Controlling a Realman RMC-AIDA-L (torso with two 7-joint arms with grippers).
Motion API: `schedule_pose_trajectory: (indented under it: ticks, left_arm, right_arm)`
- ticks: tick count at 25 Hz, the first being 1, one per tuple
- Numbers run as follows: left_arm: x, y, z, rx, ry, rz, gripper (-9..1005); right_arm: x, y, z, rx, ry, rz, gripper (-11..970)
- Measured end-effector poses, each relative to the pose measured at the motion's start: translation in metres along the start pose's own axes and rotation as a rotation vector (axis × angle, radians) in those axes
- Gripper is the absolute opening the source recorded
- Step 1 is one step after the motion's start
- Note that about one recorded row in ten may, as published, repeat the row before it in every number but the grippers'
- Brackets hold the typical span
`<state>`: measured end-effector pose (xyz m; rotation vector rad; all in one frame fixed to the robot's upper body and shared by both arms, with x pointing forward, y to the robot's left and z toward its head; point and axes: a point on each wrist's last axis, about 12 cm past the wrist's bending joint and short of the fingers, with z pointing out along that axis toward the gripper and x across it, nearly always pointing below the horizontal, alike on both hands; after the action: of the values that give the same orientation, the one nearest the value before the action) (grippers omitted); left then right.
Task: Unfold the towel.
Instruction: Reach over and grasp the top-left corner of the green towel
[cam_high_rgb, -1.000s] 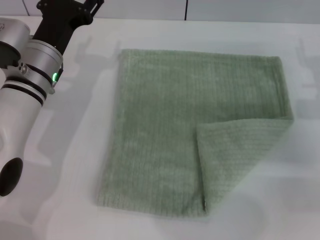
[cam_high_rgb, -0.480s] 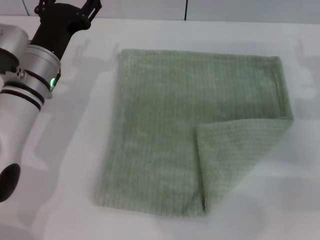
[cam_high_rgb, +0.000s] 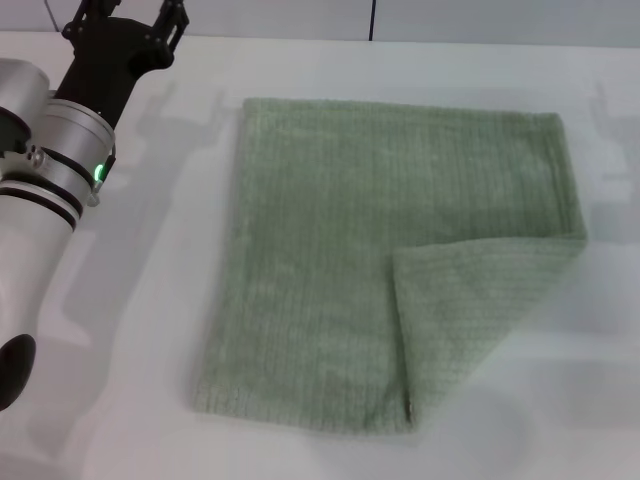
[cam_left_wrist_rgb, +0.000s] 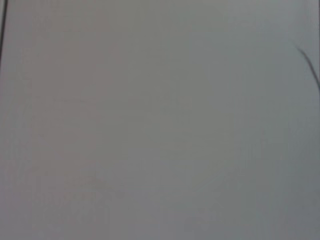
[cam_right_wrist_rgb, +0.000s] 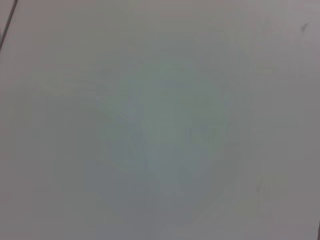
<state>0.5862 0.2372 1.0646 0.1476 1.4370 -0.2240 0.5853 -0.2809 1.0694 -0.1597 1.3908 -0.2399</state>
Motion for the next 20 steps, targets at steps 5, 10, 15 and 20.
schedule_pose_trajectory:
  ticks: [5, 10, 15, 20]
  left_arm:
    - [0.001, 0.002, -0.001, -0.014, 0.003, -0.019, 670]
    - [0.006, -0.008, 0.004, 0.017, 0.074, -0.103, 479]
    - [0.008, -0.029, 0.015, 0.097, 0.187, -0.158, 242]
    - [0.005, -0.046, 0.025, 0.148, 0.302, -0.187, 103]
  right_arm:
    - [0.000, 0.000, 0.000, -0.001, 0.001, -0.001, 722]
    - [0.003, -0.001, -0.002, 0.000, 0.011, -0.007, 722]
    - [0.004, -0.002, -0.002, -0.002, 0.016, -0.014, 722]
    - [0.006, -0.002, 0.000, -0.010, 0.030, -0.020, 721]
